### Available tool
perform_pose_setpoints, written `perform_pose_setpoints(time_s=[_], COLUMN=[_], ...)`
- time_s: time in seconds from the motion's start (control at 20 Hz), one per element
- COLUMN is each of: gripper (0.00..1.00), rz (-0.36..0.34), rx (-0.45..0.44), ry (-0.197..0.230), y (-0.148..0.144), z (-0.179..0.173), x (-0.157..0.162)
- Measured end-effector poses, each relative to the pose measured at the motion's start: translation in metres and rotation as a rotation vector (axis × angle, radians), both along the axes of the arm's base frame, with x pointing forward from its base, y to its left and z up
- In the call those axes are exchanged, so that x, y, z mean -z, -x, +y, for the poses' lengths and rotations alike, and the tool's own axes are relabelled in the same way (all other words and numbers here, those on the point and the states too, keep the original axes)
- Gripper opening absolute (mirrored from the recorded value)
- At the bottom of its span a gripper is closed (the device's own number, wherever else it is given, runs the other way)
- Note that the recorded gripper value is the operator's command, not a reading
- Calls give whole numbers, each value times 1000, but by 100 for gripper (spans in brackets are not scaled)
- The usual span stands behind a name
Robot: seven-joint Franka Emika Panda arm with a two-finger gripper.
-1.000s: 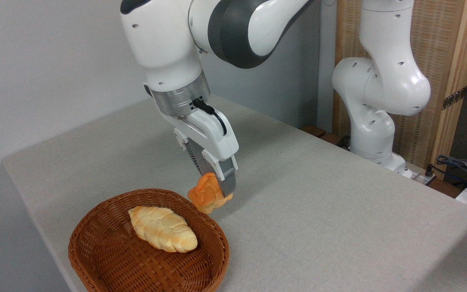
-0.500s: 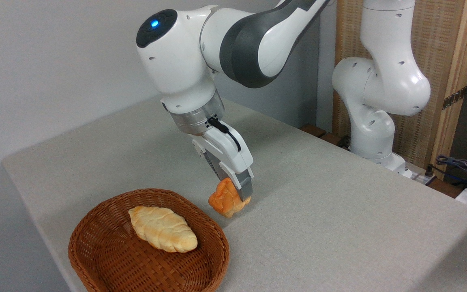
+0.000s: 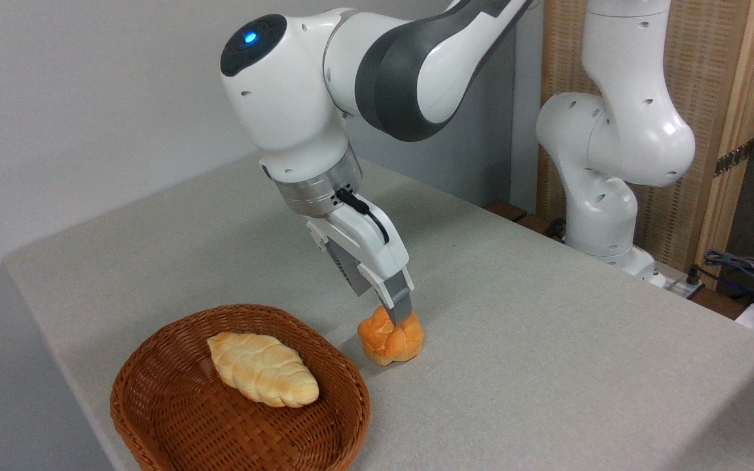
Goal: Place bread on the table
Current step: 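Move the bun beside the basket and lower it onto the table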
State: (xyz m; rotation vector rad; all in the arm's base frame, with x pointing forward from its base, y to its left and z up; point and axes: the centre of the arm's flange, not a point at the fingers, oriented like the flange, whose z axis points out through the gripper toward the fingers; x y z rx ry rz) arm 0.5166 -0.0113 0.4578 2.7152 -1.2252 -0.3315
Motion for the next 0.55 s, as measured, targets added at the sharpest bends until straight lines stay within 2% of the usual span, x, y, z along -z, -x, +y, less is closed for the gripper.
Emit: perform_pose_setpoints(time_s=[0.2, 0.55], gripper=[100, 100], rz=[-40, -254], rx=[2, 6], ry=[1, 4], y=[-3, -19], z=[-1, -4], x=[-16, -101])
